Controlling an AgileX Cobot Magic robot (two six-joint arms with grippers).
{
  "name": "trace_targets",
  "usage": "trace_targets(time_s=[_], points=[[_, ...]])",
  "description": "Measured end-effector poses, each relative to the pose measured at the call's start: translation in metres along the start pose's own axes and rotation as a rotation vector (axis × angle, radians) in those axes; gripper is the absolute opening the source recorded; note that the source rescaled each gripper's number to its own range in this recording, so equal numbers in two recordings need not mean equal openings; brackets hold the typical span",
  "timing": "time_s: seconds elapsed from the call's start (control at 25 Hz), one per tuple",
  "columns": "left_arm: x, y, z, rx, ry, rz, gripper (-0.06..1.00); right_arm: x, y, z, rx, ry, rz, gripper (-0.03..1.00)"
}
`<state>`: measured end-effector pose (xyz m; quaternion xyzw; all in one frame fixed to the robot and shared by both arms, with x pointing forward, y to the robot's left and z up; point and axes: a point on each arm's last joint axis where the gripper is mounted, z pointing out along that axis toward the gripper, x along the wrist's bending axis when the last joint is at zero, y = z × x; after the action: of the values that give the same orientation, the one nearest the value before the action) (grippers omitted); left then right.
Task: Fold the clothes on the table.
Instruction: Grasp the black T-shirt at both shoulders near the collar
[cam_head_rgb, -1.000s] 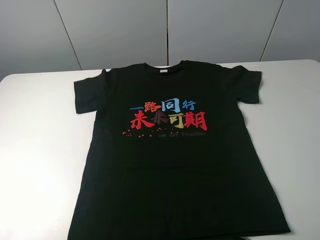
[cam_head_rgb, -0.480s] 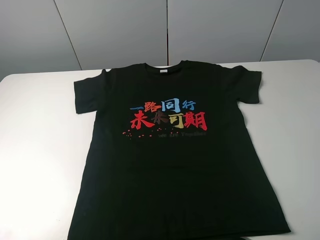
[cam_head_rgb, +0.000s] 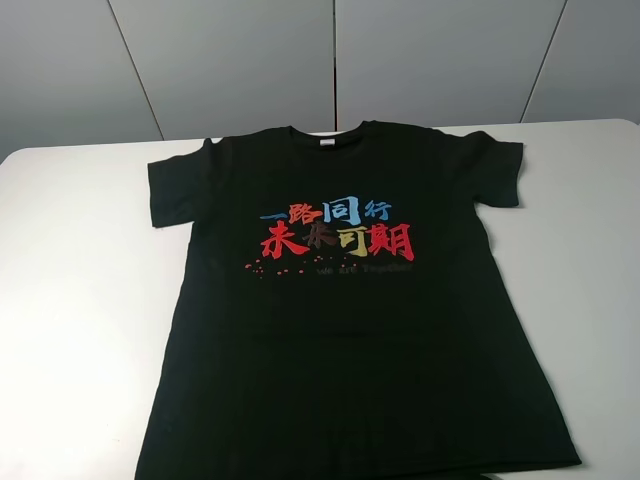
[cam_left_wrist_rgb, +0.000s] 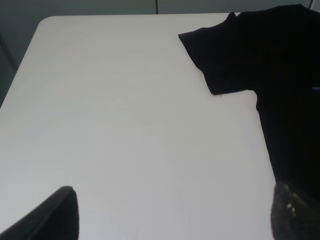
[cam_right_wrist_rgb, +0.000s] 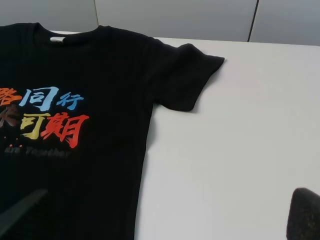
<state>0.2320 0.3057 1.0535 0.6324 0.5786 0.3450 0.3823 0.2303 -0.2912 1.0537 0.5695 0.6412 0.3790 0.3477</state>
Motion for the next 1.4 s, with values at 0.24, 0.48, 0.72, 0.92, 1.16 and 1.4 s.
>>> trace_targets(time_s=[0.24, 0.48, 0.72, 0.92, 1.16, 1.4], points=[[0.0042, 0.0003, -0.0002, -0.002, 0.046, 0.024, 1.0, 0.0, 0.0, 0.0, 0.0, 0.0, 0.0, 1.0], [0.0045, 0.0003, -0.0002, -0.002, 0.05, 0.026, 1.0, 0.0, 0.0, 0.0, 0.0, 0.0, 0.0, 1.0], [0.0045, 0.0003, -0.0002, -0.002, 0.05, 0.026, 1.0, 0.0, 0.0, 0.0, 0.0, 0.0, 0.0, 1.0], [0.0045, 0.0003, -0.0002, -0.002, 0.05, 0.026, 1.0, 0.0, 0.0, 0.0, 0.0, 0.0, 0.0, 1.0], [0.0039, 0.0003, -0.0001, -0.002, 0.043, 0.023, 1.0, 0.0007, 0.0001, 0.0, -0.001, 0.007, 0.004, 1.0], [0.0034, 0.0006, -0.0005, -0.001, 0.037, 0.019, 1.0, 0.006, 0.0021, -0.0003, -0.022, 0.067, 0.038, 1.0]])
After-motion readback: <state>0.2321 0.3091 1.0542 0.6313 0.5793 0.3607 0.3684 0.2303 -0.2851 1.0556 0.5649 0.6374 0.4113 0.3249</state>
